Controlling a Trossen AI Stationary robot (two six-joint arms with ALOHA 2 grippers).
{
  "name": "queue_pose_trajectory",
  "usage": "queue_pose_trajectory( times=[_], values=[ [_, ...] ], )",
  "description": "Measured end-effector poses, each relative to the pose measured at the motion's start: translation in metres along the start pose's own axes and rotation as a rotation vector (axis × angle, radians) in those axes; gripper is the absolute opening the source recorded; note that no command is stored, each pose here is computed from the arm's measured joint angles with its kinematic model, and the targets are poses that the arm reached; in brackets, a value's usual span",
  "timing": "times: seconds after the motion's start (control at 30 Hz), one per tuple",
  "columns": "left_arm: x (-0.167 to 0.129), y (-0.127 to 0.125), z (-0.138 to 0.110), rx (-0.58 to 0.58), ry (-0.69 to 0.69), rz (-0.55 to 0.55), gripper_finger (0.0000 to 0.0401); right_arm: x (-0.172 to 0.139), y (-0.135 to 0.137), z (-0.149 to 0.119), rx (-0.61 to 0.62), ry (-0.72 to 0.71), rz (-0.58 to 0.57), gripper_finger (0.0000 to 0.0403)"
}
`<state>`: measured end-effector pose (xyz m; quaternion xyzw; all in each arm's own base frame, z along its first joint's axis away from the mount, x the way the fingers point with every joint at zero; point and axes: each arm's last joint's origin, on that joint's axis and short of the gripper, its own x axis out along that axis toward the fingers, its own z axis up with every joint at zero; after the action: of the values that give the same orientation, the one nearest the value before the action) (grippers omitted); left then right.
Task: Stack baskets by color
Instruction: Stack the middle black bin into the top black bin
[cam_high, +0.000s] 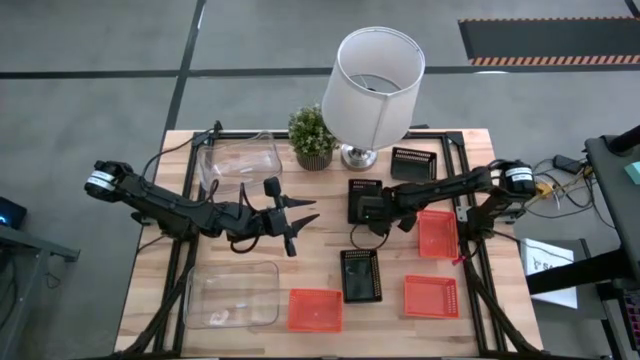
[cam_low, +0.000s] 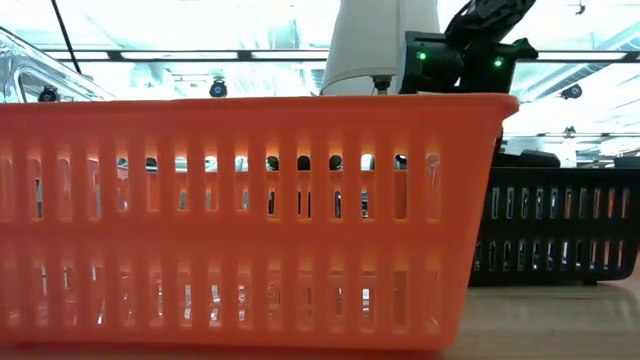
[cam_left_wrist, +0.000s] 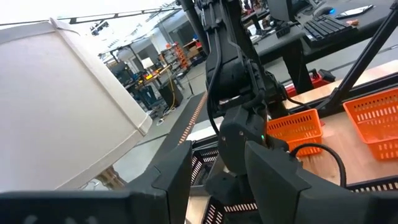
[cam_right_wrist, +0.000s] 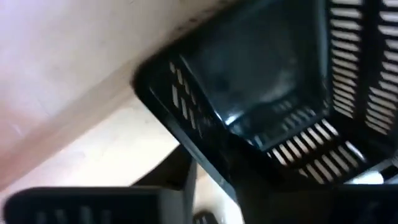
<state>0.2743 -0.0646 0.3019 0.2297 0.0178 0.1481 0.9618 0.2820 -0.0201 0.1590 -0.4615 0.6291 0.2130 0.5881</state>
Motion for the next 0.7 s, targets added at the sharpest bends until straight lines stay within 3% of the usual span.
queue_pose_trajectory(
  times=[0.13,0.4,0.53,0.7],
  values=[
    [0.0,0.0,0.0,0.0,0.0,0.0,0.0132,-0.001,-0.004,0.002,0.001,-0.005,-0.006,0.0016],
    [0.0,-0.001,-0.002,0.001,0.004,-0.002,0.0132,-0.022,-0.016,0.001,0.069,-0.022,-0.034,0.0009],
    [0.0,-0.001,-0.002,0.0,0.004,-0.003,0.0132,-0.045,-0.024,-0.001,0.25,-0.022,-0.032,0.0009],
    [-0.001,0.0,0.0,-0.006,-0.001,0.0,0.0132,-0.074,-0.033,-0.008,0.569,0.017,0.006,0.0009]
  ],
)
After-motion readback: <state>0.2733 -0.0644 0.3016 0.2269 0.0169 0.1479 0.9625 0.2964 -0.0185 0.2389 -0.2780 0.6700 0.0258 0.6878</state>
